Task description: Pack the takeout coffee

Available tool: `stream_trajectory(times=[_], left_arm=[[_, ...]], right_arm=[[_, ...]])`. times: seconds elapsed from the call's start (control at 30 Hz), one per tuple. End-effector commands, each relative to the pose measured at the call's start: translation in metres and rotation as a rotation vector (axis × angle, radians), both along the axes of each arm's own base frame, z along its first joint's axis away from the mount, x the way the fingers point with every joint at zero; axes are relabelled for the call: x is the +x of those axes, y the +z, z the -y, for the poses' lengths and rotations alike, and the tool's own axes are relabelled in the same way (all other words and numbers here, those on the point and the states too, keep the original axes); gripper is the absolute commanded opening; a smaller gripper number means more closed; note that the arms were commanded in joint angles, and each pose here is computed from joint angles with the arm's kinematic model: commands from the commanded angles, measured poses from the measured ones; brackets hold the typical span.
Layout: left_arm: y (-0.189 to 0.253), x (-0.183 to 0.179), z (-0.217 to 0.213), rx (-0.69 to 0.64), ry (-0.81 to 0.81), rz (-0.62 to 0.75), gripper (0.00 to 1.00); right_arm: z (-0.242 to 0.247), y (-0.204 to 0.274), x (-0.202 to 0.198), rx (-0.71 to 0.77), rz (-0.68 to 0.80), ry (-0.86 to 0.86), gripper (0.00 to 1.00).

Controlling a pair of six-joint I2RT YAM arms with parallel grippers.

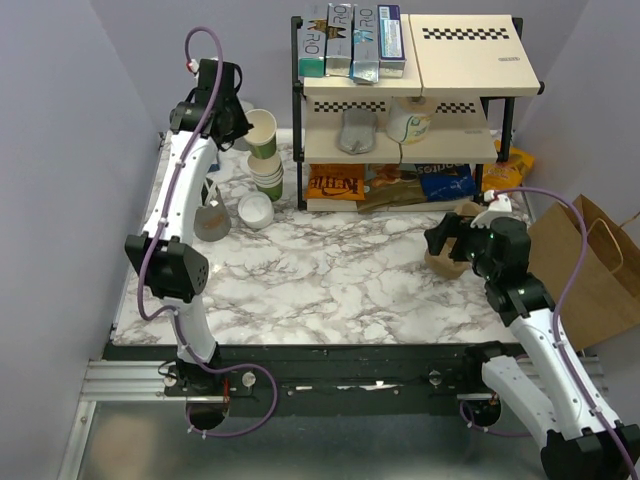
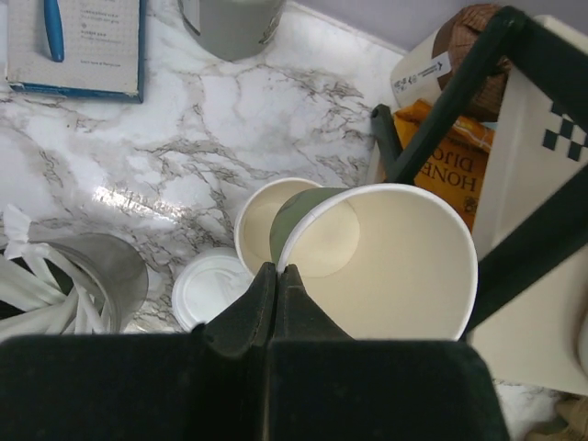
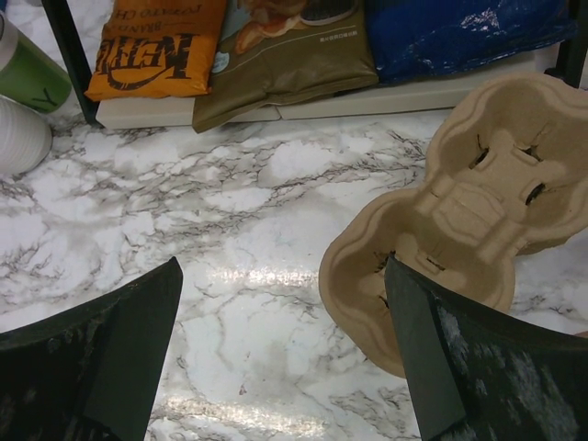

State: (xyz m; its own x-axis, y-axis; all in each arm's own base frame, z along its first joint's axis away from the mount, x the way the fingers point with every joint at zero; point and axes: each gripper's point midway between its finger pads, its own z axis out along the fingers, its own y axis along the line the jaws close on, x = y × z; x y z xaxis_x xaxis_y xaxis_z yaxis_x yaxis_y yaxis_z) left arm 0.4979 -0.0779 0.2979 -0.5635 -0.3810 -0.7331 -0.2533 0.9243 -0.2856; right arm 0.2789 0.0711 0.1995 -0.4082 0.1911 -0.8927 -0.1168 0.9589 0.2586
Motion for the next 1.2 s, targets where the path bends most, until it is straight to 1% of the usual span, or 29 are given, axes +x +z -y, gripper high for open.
stream_trajectory(times=[0.0, 0.03, 0.07, 0.1, 0.13, 0.17, 0.2, 0.23, 0.27, 0.3, 0.33, 0.37, 0.4, 0.43, 0.47, 0.5, 0.57, 0.6, 0.67, 0.7, 0.8, 1.0, 1.17], left_arm=[[0.054, -0.027, -0.007, -0.015, 0.011, 0.117, 0.00], [0.055, -0.035, -0.009, -0.011, 0.021, 0.109, 0.00], [0.070, -0.050, -0.012, -0.015, 0.028, 0.138, 0.00], [0.051, -0.059, -0.014, 0.000, 0.029, 0.091, 0.00], [0.049, -0.066, -0.017, 0.000, 0.039, 0.101, 0.00], [0.064, -0.087, -0.021, -0.011, 0.049, 0.144, 0.00], [0.038, -0.099, -0.021, -0.012, 0.056, 0.093, 0.00], [0.039, -0.107, -0.019, -0.029, 0.052, 0.111, 0.00], [0.053, -0.128, -0.020, -0.050, 0.050, 0.159, 0.00], [0.033, -0.140, -0.014, -0.064, 0.039, 0.124, 0.00], [0.032, -0.150, -0.010, -0.080, 0.023, 0.137, 0.00], [0.042, -0.169, -0.009, -0.099, 0.010, 0.176, 0.00], [0.022, -0.179, -0.006, -0.096, -0.001, 0.139, 0.00], [0.016, -0.191, 0.005, -0.113, -0.030, 0.124, 0.00], [0.017, -0.206, 0.007, -0.128, -0.044, 0.137, 0.00], [-0.003, -0.215, 0.013, -0.125, -0.071, 0.096, 0.00], [-0.012, -0.234, 0.022, -0.129, -0.118, 0.085, 0.00], [-0.032, -0.240, 0.022, -0.121, -0.120, 0.042, 0.00], [-0.045, -0.249, 0.025, -0.129, -0.136, 0.023, 0.00], [-0.062, -0.254, 0.026, -0.126, -0.149, -0.019, 0.00], [-0.086, -0.261, 0.020, -0.106, -0.124, -0.067, 0.00], [-0.113, -0.267, 0.009, -0.074, -0.066, -0.113, 0.00], [-0.127, -0.262, 0.001, -0.039, -0.007, -0.138, 0.00]], right_arm=[[0.001, 0.018, -0.002, 0.002, 0.027, -0.005, 1.00], [0.002, 0.018, -0.003, 0.001, 0.027, -0.008, 1.00], [0.002, 0.020, -0.003, 0.011, 0.031, -0.016, 1.00], [0.005, 0.019, -0.004, 0.007, 0.024, -0.032, 1.00], [0.007, 0.018, -0.005, 0.008, 0.019, -0.042, 1.00], [0.010, 0.018, -0.004, 0.009, 0.015, -0.066, 1.00], [0.012, 0.015, -0.005, 0.009, -0.001, -0.079, 1.00], [0.011, 0.015, -0.006, 0.014, -0.008, -0.082, 1.00], [0.011, 0.015, -0.006, 0.032, -0.016, -0.090, 1.00], [0.011, 0.014, -0.006, 0.037, -0.031, -0.097, 1.00], [0.012, 0.014, -0.005, 0.044, -0.038, -0.109, 1.00], [0.012, 0.012, -0.005, 0.059, -0.056, -0.127, 1.00], [0.015, 0.010, -0.005, 0.052, -0.079, -0.142, 1.00], [0.014, 0.008, -0.005, 0.052, -0.094, -0.145, 1.00], [0.015, 0.006, -0.006, 0.064, -0.111, -0.158, 1.00], [0.014, 0.001, -0.008, 0.064, -0.138, -0.157, 1.00], [0.008, -0.004, -0.009, 0.075, -0.171, -0.133, 1.00], [0.004, -0.005, -0.011, 0.084, -0.184, -0.108, 1.00], [0.003, -0.008, -0.014, 0.086, -0.179, -0.101, 1.00], [0.005, -0.008, -0.013, 0.080, -0.166, -0.106, 1.00], [0.020, -0.017, -0.015, 0.061, -0.182, -0.200, 1.00], [0.023, -0.032, -0.015, 0.037, -0.269, -0.228, 1.00], [0.020, -0.035, -0.010, 0.026, -0.275, -0.203, 1.00]])
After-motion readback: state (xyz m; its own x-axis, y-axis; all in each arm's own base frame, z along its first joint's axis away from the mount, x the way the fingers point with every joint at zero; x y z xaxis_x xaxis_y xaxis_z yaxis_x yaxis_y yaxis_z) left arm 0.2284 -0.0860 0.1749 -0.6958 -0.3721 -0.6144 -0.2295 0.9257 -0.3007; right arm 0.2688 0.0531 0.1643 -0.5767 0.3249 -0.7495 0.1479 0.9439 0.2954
